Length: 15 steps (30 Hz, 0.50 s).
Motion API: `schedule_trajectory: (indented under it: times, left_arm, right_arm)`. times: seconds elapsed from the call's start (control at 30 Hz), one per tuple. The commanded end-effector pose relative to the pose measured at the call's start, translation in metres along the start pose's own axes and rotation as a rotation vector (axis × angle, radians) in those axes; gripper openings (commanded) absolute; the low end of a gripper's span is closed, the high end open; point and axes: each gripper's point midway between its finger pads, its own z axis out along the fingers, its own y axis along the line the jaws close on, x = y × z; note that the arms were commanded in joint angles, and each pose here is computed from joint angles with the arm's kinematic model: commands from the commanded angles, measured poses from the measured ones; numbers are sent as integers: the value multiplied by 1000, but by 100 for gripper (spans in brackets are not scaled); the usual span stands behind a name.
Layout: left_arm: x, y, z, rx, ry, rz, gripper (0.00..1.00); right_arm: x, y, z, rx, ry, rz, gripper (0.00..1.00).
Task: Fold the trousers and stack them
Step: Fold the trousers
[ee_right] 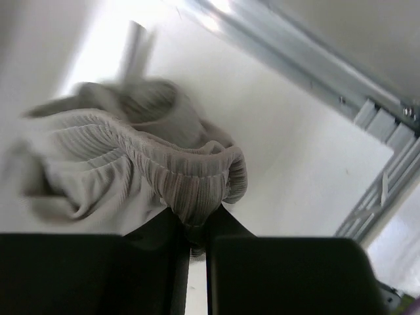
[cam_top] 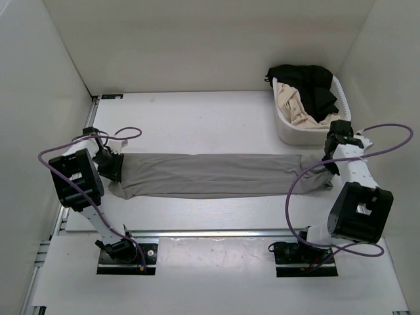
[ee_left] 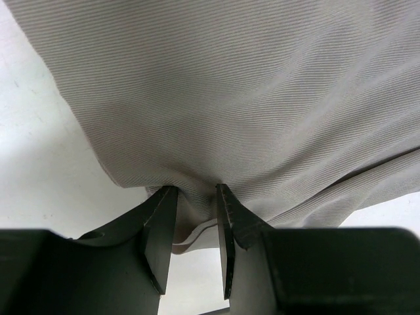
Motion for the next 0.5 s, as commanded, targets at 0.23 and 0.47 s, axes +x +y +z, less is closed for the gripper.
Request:
schedule_trajectory:
  times: [0.23, 0.47]
  left_arm:
    - [-3, 2, 6, -2, 6, 8, 42]
    - [-5, 8, 1, -21, 19, 8, 42]
  right_arm:
    - [24, 29, 7, -107, 167, -33, 0]
    - [45, 25, 24, -48, 160, -23, 0]
